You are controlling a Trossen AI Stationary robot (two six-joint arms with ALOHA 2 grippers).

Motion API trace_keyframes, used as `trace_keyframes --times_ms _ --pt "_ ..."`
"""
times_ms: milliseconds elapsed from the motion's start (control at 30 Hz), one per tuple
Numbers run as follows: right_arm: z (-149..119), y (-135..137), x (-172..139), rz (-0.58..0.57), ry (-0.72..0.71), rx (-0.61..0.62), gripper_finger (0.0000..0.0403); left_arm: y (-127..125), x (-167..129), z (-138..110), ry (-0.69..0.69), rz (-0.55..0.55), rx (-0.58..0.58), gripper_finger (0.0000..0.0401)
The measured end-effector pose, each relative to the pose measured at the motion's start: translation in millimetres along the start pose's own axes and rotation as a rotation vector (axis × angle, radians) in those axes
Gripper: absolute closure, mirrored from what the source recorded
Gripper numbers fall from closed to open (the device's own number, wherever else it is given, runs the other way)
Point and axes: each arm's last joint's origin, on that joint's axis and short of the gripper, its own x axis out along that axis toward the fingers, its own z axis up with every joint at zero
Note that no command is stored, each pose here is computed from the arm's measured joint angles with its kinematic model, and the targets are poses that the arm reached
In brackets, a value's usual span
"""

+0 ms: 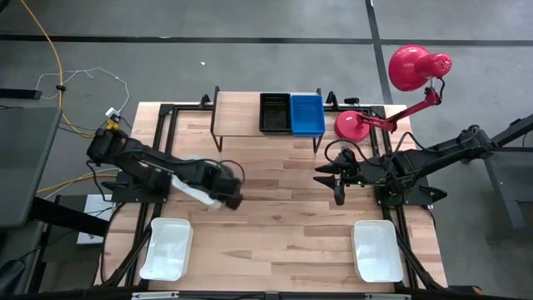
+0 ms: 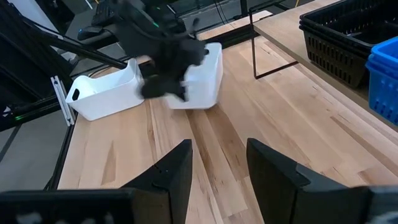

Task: Stack baskets on shelf by color
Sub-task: Put the top left white bin to the left on the shelf

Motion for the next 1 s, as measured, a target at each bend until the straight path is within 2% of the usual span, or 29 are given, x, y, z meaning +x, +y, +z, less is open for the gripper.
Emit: trace_keyframes --times_ms 167,267,367,500,633,700,767,833,900,1000 --pt "-0.8 -0.4 0.0 -0.004 0.008 -0.005 0.0265 -16.7 -37.7 -30.7 0.143 -0.246 0.42 0.04" --pt "-1.4 -0.7 0.0 -0.006 0.013 -0.008 0.0265 -24.6 -68.6 -45.0 0.187 -0.421 0.632 0.0401" --pt "-1.7 -0.8 0.0 -0.008 0.016 -0.009 0.0265 -31.3 -100.8 -48.9 0.179 -0.568 0.776 0.0401" --pt "-1.7 -0.8 0.0 -0.008 0.017 -0.009 0.0265 -35.2 -144.1 -46.8 0.109 -0.619 0.897 0.0401" --pt "-1.8 -1.1 0.0 -0.014 0.015 -0.001 0.0265 -32.6 -178.5 -37.4 -0.025 -0.474 1.007 0.0401" --pt "-1.5 -1.3 -0.1 -0.023 0.009 0.001 0.0265 -26.9 -190.7 -31.3 -0.098 -0.331 1.056 0.0401" --pt "-1.4 -1.5 0.0 -0.031 0.006 0.0 0.0265 -26.1 -202.6 -22.6 -0.199 -0.235 1.078 0.0401" --pt "-1.1 -1.7 -0.1 -0.038 -0.001 0.002 0.0265 -21.2 -207.1 -13.7 -0.26 -0.115 1.108 0.0401" --pt "-1.2 -1.8 0.0 -0.043 -0.001 0.001 0.0265 -21.2 -207.3 -1.0 -0.33 -0.044 1.122 0.0401" --pt "-1.2 -1.9 -0.1 -0.043 -0.001 0.017 0.0265 -16.1 -200.8 20.7 -0.332 0.055 1.151 0.0401"
